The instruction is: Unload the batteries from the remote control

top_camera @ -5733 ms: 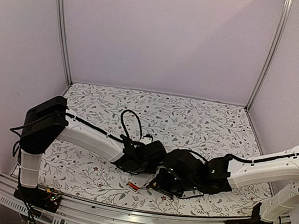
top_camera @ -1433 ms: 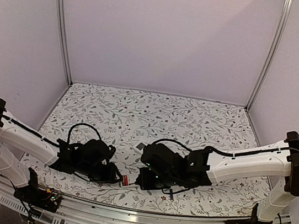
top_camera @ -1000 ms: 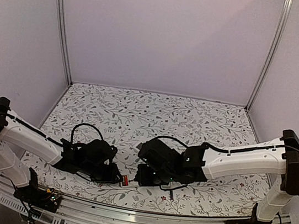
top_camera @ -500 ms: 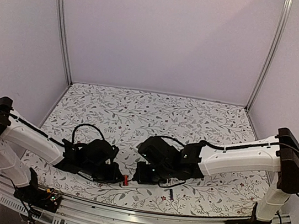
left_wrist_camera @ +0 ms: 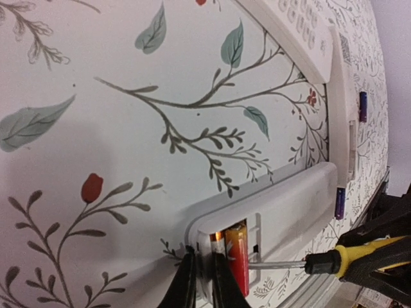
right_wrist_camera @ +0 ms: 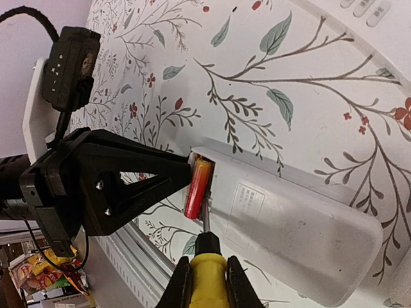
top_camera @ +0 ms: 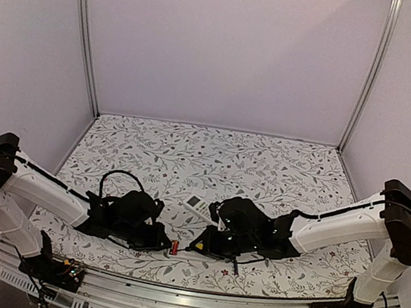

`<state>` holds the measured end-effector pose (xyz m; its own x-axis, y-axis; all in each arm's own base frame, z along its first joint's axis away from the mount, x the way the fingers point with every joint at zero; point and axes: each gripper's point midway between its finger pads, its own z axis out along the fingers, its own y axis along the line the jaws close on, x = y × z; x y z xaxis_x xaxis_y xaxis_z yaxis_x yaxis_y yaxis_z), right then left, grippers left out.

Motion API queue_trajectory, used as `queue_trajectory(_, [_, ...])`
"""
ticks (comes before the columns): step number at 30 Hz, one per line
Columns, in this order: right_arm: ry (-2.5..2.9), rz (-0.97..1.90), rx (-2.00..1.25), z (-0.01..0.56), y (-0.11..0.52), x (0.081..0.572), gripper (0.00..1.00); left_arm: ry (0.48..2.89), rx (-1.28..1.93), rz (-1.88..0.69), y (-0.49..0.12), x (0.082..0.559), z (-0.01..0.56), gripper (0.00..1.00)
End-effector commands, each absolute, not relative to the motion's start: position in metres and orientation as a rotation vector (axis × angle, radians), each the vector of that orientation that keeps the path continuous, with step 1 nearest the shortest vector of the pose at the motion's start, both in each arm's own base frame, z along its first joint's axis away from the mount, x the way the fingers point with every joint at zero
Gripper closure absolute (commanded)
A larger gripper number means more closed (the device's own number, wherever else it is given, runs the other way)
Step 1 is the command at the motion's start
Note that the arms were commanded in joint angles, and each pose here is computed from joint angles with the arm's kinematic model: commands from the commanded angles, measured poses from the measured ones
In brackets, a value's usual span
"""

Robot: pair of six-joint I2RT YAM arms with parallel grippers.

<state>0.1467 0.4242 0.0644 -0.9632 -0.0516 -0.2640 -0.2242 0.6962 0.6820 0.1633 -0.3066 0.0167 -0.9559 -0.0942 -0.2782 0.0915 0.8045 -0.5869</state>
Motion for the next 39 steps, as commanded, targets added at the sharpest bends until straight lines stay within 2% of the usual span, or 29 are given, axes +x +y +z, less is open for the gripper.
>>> queue_trajectory(1, [2.583,1.260,-0.178,0.081,0.425,0.151,1.00,2.766,-0.008,-0.825,-0.291,0.154,-0.002,0.91])
queue_trajectory(6, [2.426,1.394,-0.188,0.111,0.432,0.156,1.00,2.733,-0.052,-0.791,-0.280,0.159,0.004,0.88])
queue_trajectory(17, [2.378,1.408,-0.222,0.113,0.433,0.158,1.00,2.666,-0.177,-0.740,-0.247,0.164,0.019,0.64])
queue_trajectory(20, [2.405,1.341,-0.227,0.110,0.429,0.160,1.00,2.649,-0.178,-0.742,-0.243,0.166,0.025,0.62])
queue_trajectory(25, [2.529,1.082,-0.233,0.092,0.407,0.164,1.00,2.611,-0.117,-0.837,-0.254,0.168,0.040,0.52])
queue_trajectory(30, [2.591,0.912,-0.293,0.084,0.398,0.159,1.00,2.589,-0.081,-0.934,-0.270,0.169,0.046,0.55])
queue_trajectory(34, [2.611,0.916,-0.322,0.080,0.404,0.155,1.00,2.616,-0.051,-0.964,-0.279,0.167,0.041,0.60])
queue_trajectory(39, [2.632,0.964,-0.361,0.076,0.414,0.148,1.00,2.663,-0.027,-0.949,-0.284,0.164,0.025,0.70])
